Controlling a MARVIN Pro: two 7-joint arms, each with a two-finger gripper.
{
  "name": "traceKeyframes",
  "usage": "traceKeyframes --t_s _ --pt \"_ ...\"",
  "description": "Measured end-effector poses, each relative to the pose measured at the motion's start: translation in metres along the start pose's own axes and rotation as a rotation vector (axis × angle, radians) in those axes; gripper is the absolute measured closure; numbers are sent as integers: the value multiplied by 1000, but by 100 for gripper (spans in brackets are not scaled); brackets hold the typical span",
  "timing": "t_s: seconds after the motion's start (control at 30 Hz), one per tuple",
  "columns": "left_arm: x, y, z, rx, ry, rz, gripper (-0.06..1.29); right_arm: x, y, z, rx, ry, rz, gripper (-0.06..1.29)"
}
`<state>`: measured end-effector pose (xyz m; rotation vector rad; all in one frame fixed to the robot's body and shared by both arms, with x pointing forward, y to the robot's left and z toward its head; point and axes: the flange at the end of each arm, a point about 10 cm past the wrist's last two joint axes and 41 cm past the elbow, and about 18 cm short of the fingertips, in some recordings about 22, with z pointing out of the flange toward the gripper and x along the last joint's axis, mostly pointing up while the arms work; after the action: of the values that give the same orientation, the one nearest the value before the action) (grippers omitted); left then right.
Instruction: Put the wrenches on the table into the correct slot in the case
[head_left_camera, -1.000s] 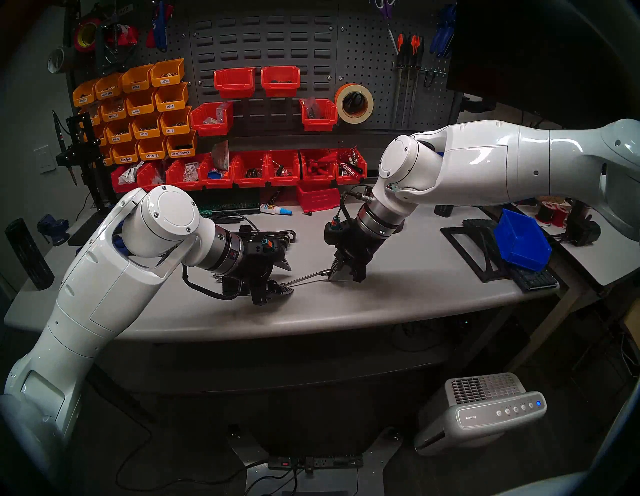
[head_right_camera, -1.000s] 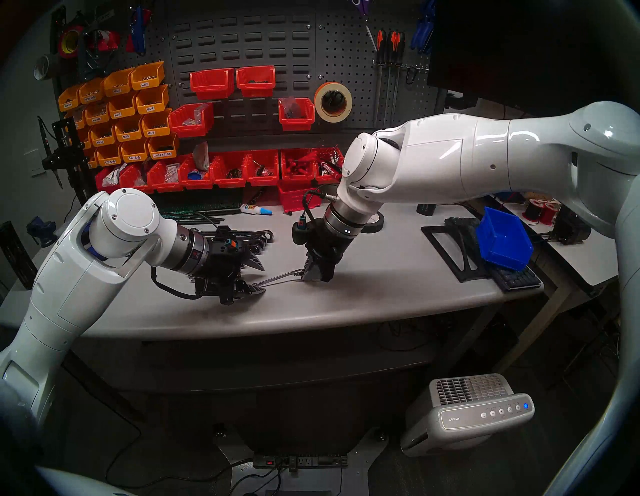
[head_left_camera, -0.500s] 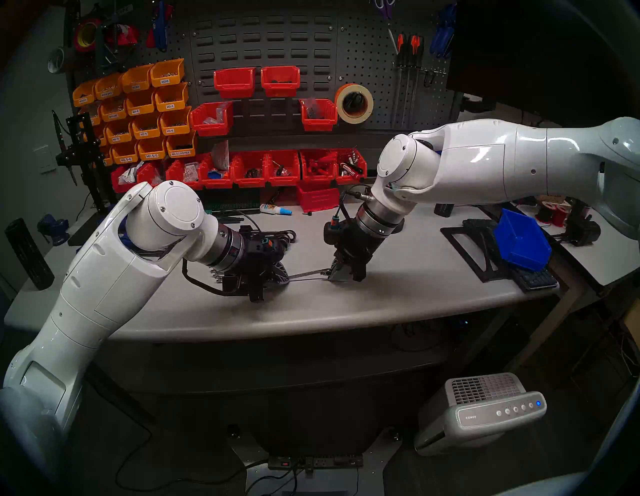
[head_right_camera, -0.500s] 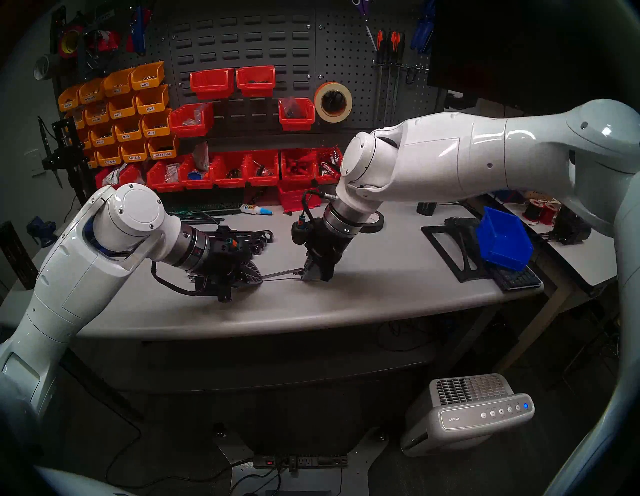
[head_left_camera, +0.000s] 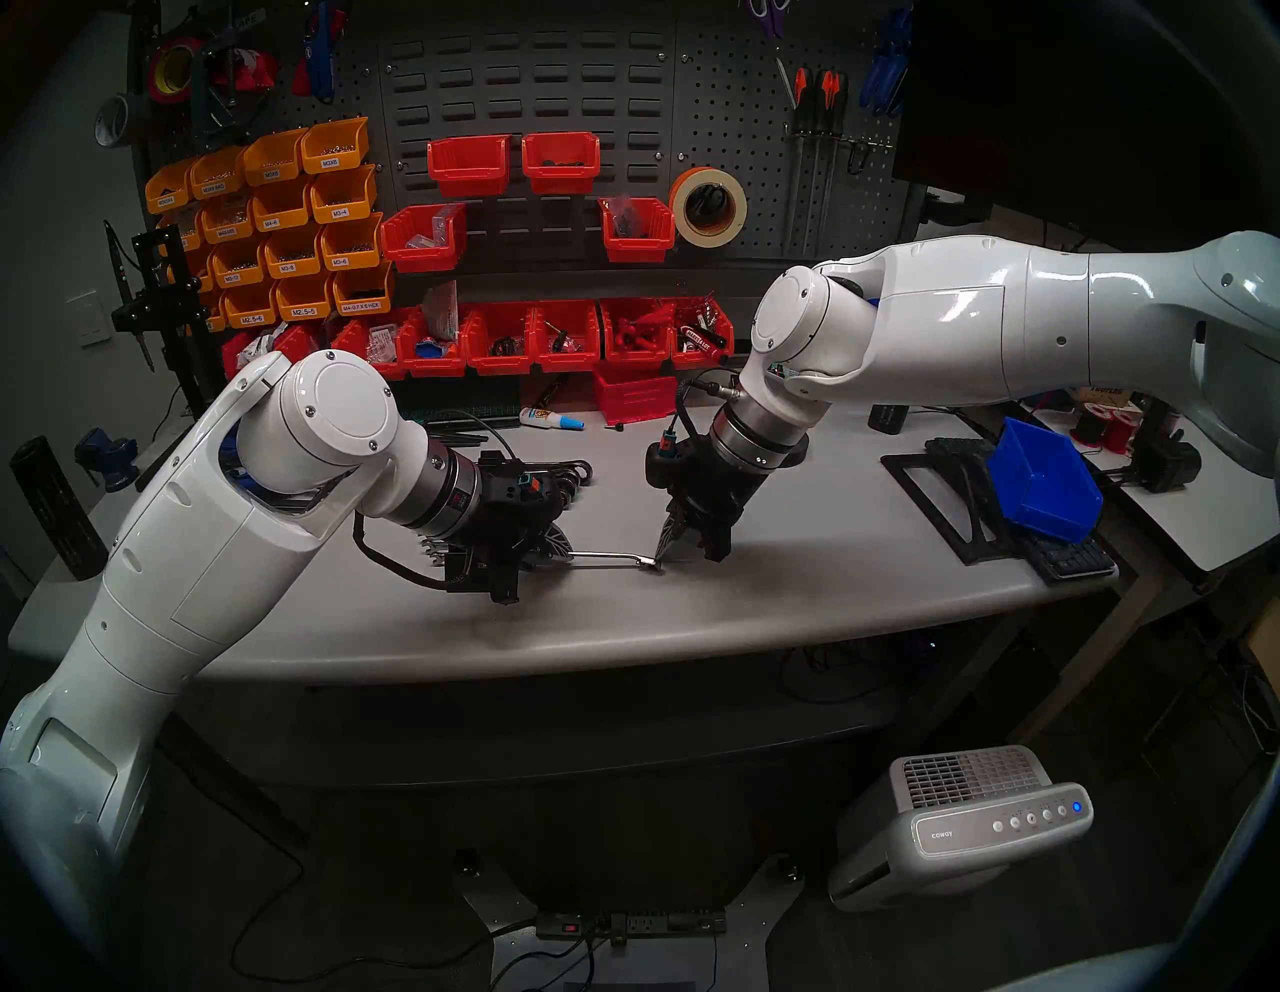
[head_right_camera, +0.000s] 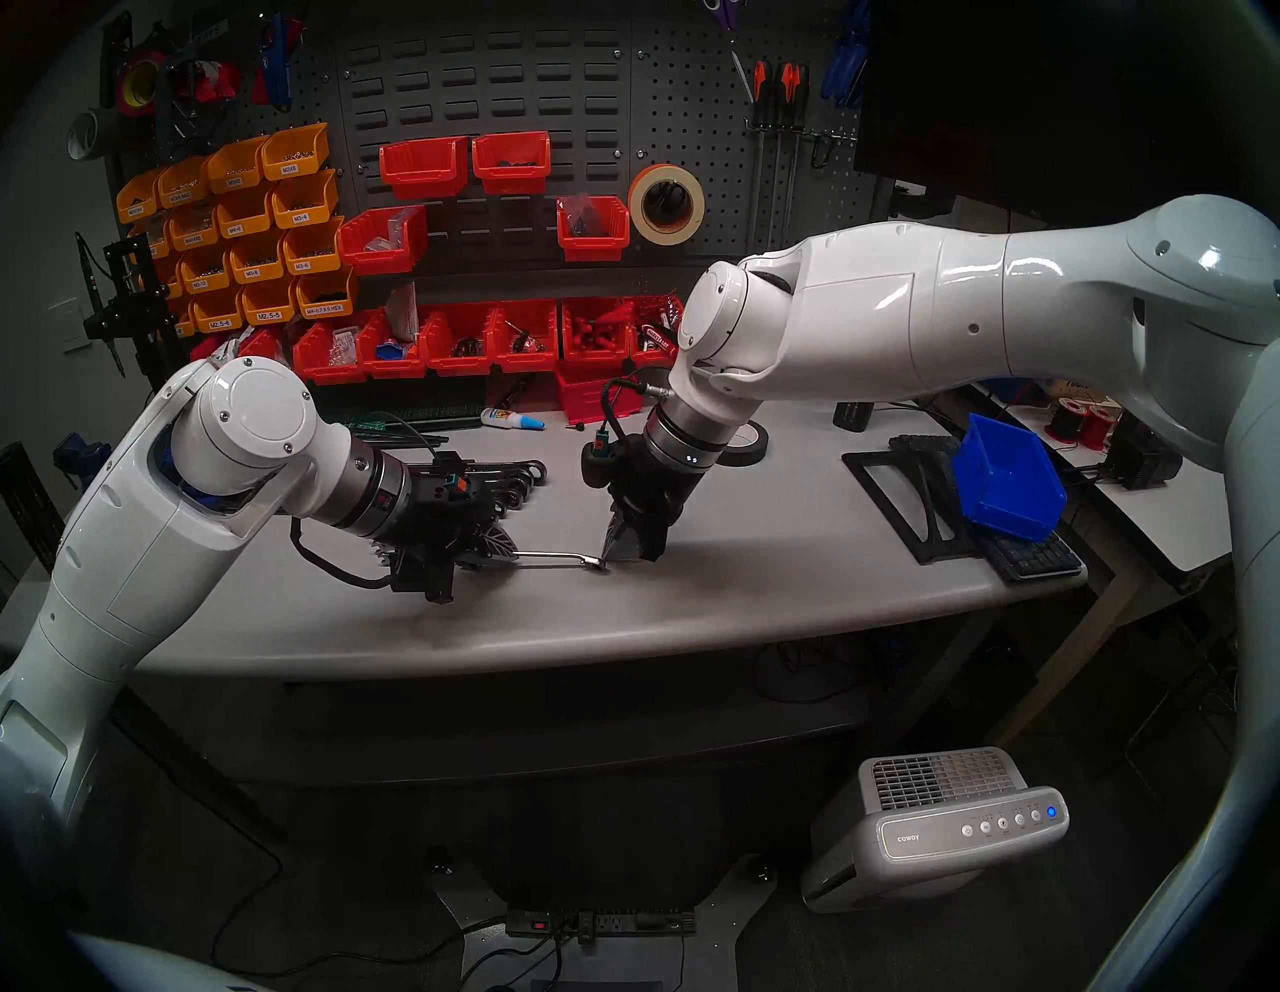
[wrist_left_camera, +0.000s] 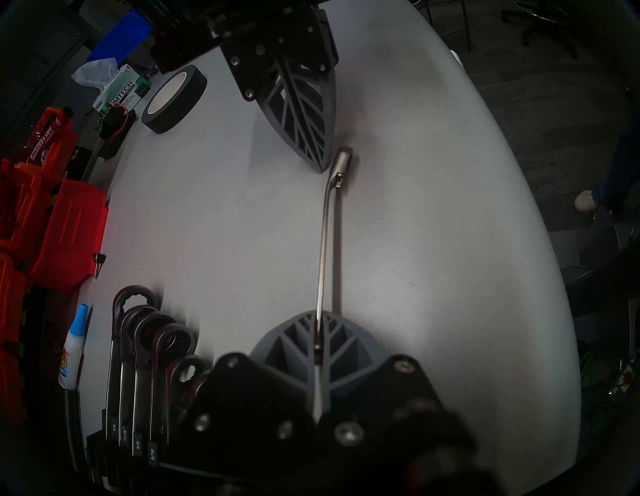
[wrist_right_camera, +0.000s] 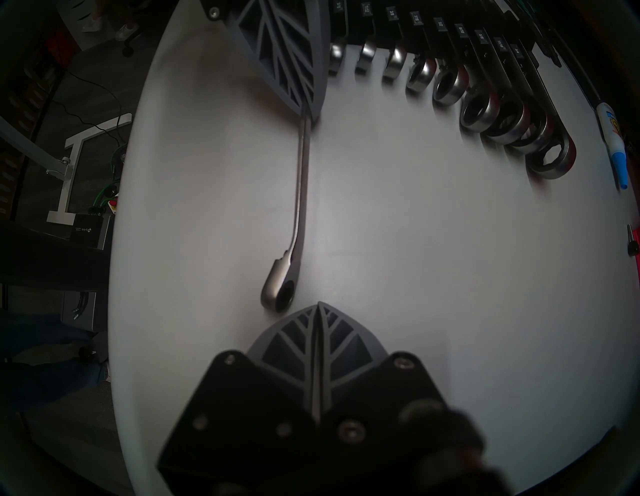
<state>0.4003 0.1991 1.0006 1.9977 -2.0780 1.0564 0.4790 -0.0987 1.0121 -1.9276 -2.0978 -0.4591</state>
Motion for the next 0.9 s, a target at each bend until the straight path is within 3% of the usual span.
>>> traceKeyframes --t_s 0.33,0.9 --pt "5 -3 -12 71 -25 -28 125 0 1 0 3 5 -5 126" --pt "4 5 -49 97 -62 -87 125 -3 8 1 16 20 -4 126"
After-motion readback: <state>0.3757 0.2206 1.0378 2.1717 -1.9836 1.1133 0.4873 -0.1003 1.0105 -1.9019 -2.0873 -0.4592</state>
